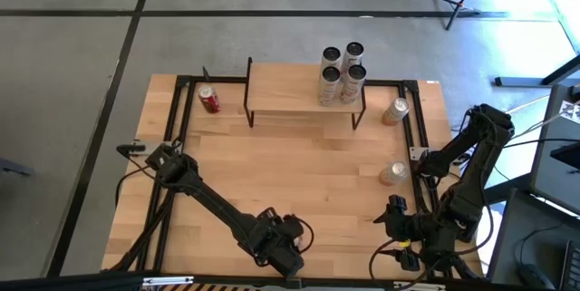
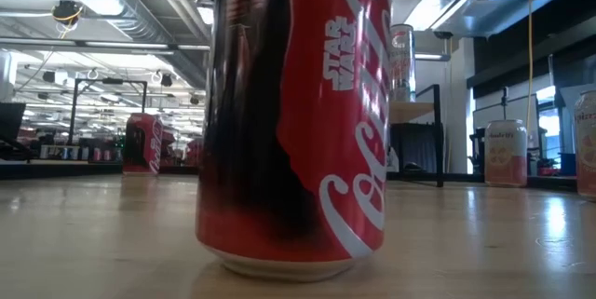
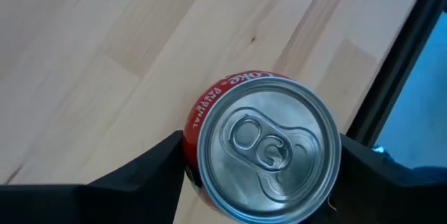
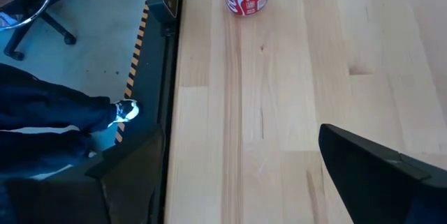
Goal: Place canned beverage on shelf
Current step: Put the bottom red-white soda can on the shelf
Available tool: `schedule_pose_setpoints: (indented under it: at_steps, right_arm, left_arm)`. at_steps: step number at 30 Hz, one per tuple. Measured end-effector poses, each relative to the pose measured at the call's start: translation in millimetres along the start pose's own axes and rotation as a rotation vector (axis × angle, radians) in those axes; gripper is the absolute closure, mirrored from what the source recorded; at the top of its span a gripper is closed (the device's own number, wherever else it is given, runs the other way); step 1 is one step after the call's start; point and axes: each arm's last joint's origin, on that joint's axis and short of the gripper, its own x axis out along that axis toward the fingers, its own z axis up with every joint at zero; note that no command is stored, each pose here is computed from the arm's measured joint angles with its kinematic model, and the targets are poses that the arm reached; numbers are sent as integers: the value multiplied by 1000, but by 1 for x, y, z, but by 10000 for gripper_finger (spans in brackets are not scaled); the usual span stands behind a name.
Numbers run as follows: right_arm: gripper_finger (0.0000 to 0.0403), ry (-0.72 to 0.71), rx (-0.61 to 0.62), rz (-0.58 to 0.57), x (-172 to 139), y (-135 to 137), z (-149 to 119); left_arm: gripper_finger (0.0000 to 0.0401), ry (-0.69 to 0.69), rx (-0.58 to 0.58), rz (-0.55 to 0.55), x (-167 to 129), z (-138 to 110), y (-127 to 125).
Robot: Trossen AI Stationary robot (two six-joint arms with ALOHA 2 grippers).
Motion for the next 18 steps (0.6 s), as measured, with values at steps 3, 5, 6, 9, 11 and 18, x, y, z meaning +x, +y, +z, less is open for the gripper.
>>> schedule_pose_setpoints:
  at_steps: [3,5,6,9,11,18]
  right_arm:
    - [38,0,-3,0,0,0,0]
    - [38,1,-16,2,0,0,0]
    - [38,4,-20,6,0,0,0]
    - [38,2,-19,20,-6,-2,1]
    - [38,-19,-31,37,-13,-6,4]
    - [38,-137,-14,10,-51,-43,21]
  left_arm:
    - [139,10,42,-7,-2,3,0]
    - [139,20,69,-3,-5,8,2]
    - [139,23,83,-3,-7,11,2]
    - [139,11,105,-27,-23,29,3]
    - [139,17,138,-29,-37,43,9]
    - [139,8,249,28,-78,97,50]
